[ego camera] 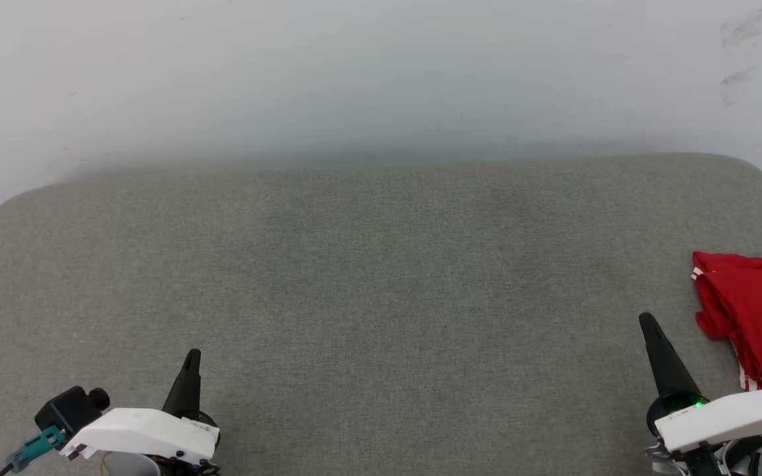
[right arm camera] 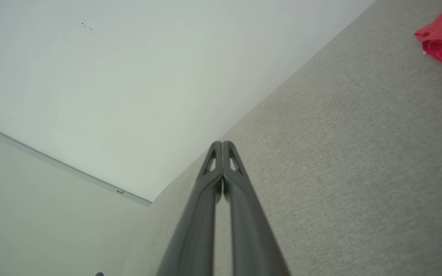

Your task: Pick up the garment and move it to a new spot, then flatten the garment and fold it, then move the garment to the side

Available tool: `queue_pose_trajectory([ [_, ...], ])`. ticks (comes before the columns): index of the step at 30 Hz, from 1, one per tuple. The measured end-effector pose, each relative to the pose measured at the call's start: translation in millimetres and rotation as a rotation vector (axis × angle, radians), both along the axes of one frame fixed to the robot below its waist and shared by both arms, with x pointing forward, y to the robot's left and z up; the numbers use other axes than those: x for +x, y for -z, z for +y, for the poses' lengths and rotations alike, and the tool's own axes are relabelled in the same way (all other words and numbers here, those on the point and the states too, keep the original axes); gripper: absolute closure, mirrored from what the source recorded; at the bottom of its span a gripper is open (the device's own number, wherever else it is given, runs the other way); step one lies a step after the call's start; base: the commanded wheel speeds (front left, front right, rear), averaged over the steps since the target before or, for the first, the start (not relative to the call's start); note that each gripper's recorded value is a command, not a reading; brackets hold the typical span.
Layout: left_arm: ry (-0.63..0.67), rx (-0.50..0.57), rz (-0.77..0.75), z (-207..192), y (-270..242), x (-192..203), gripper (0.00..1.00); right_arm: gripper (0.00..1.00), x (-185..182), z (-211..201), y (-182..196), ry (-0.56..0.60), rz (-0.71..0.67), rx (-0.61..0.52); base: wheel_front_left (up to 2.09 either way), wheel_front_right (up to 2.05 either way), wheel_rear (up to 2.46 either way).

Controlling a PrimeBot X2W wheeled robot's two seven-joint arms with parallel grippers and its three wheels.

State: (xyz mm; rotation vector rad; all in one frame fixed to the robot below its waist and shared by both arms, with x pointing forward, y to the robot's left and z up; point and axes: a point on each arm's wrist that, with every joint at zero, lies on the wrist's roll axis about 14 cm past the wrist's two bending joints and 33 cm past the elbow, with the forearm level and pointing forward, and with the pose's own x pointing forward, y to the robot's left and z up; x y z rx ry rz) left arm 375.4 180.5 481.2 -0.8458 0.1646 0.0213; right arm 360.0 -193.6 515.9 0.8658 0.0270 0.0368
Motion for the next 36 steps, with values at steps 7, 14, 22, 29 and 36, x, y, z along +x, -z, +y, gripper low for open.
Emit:
queue_pose_trajectory([
  [7,-0.013,-0.085,0.004,2.1,-0.2,1.0,1.0,1.0,3.3,-0.7,1.1,0.003,0.003,0.086,0.0,0.0,0.0],
  [14,-0.022,-0.17,-0.004,2.2,-2.9,3.4,1.0,1.0,6.0,-1.2,2.3,0.007,0.005,0.164,0.0,0.0,0.0],
  [22,-0.034,-0.256,-0.011,4.1,-5.1,5.1,1.0,1.0,9.4,-2.4,3.1,0.013,0.006,0.248,0.0,0.0,0.0],
  [29,-0.046,-0.329,-0.017,5.9,-5.9,5.6,1.0,1.0,11.2,-3.4,5.9,0.019,0.012,0.318,0.0,0.0,0.0],
  [36,-0.055,-0.396,-0.033,7.6,-10.1,8.3,1.0,1.0,13.8,-4.0,6.7,0.023,0.013,0.383,0.0,0.0,0.0],
])
